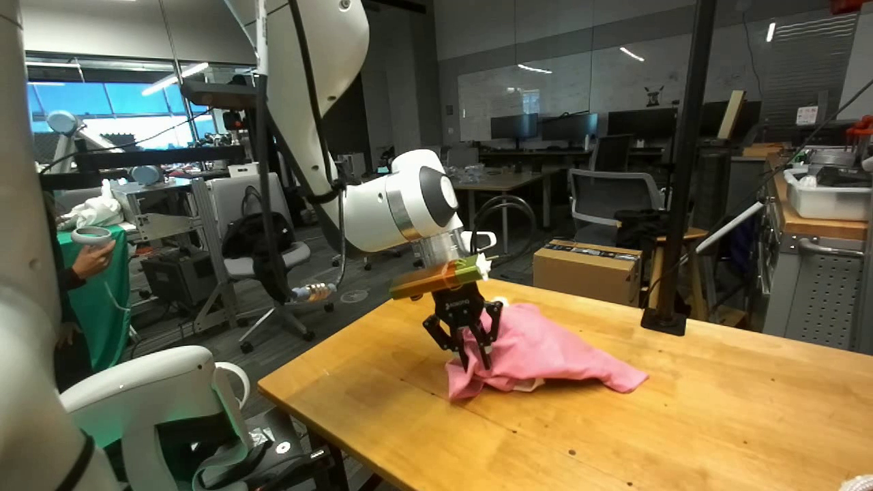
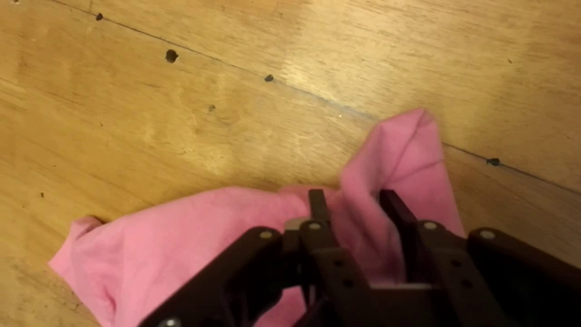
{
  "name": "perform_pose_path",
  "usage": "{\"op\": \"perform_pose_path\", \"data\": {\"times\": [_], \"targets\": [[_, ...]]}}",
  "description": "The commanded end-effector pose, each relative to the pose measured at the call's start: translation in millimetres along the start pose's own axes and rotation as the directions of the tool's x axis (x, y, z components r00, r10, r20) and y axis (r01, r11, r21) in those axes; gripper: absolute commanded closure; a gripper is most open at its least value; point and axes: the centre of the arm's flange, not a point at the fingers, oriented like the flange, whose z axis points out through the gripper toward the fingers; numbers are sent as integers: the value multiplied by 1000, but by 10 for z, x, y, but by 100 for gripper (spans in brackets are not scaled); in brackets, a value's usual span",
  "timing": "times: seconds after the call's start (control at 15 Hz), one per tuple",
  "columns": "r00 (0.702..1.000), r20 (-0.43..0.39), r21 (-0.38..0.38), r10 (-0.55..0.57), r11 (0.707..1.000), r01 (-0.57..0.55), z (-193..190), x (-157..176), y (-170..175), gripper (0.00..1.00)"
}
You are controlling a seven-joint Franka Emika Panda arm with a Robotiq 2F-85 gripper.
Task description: Spread the objects and the clothes across the table
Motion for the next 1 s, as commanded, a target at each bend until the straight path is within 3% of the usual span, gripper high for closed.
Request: {"op": "perform_pose_path", "data": {"times": [0.0, 0.13, 0.47, 0.93], "targets": [[1000, 2, -27, 14, 1000, -14, -8, 33, 6, 96], [1000, 2, -27, 25, 999, -25, -28, 20, 29, 100], [995, -13, -60, 96, 993, -97, -244, -62, 126, 98], [968, -53, -135, 247, 958, -252, -707, -205, 348, 98]]}}
